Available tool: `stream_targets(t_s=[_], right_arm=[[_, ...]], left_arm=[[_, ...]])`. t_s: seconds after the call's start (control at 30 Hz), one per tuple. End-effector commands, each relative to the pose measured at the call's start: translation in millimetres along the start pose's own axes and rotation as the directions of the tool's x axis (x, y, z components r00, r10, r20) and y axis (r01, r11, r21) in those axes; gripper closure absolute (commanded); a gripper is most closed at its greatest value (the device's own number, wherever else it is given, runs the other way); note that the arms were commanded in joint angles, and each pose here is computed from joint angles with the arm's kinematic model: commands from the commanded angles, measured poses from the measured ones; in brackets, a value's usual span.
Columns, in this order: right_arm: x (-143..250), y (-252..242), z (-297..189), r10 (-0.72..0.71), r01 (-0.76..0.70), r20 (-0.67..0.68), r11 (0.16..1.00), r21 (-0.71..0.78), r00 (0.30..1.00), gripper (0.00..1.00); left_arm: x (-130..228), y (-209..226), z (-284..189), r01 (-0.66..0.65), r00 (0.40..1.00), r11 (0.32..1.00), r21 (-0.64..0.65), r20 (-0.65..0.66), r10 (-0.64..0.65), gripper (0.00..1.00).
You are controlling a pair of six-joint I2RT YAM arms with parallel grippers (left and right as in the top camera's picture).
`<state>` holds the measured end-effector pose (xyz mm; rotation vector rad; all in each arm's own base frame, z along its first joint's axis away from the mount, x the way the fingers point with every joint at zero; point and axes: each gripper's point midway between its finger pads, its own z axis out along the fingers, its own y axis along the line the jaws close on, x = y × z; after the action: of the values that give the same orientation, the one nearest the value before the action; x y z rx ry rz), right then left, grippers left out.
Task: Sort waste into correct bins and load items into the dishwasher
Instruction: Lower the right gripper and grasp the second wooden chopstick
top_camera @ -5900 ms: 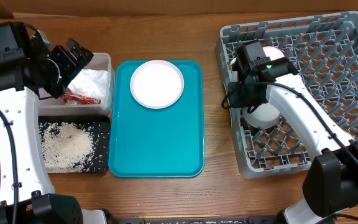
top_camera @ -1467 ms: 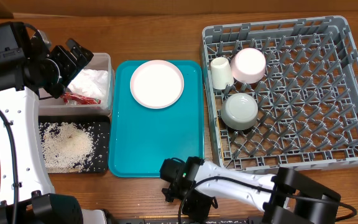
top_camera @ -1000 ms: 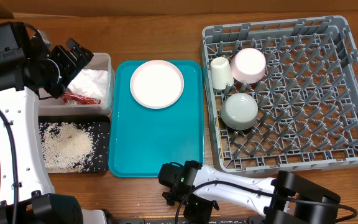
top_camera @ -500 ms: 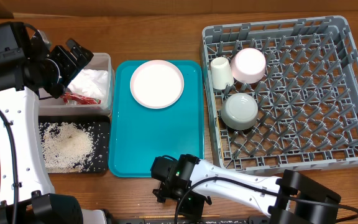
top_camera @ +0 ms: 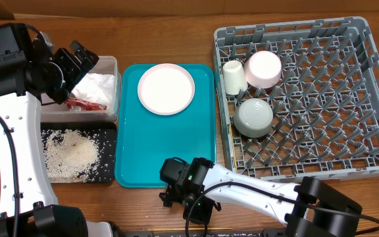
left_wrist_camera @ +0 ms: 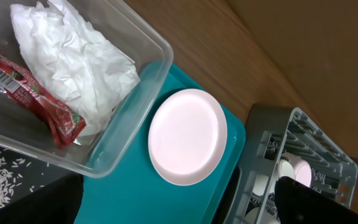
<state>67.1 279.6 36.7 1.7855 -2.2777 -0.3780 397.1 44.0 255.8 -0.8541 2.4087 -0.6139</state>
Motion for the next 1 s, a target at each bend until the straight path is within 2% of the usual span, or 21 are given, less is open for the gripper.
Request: stream_targets(t_s=[0.0,0.17,0.37,0.57,0.8,0.97], right_arm=[[-12.6,3.7,-6.5,-0.02,0.021,0.043,1.0,-0.02,0.999,0.65],[-16.1,-2.1,-6.6,-0.028,0.027,0.054,1.0,0.013,0.998,0.65],[-13.2,-11.5,-6.2,-0.063,0.06,0.036,0.996,0.069,0.997,0.72],[-5.8,-12.5,2.5,-0.108,0.107,0.017,0.992,0.065,0.994,0.62],[-6.8,-13.2,11.9,-0.114,0.112,0.04,0.992,0.056,0.993,0.62],[2.1,-3.5,18.5,-0.102,0.103,0.028,0.995,-0.008,0.994,0.62]], left_arm=[[-4.1,-6.3,-9.4,-0.004,1.0,1.0,0.012,0.029,0.004,0.0],[-4.1,-6.3,-9.4,-0.004,1.0,1.0,0.012,0.029,0.004,0.0],[-4.1,-6.3,-9.4,-0.004,1.0,1.0,0.012,0.029,0.004,0.0],[-4.2,-6.3,-9.4,-0.004,1.0,1.0,0.012,0.029,0.004,0.0],[-4.1,-6.3,-9.4,-0.004,1.0,1.0,0.012,0.029,0.004,0.0],[-4.1,-6.3,-9.4,-0.004,1.0,1.0,0.012,0.029,0.004,0.0]])
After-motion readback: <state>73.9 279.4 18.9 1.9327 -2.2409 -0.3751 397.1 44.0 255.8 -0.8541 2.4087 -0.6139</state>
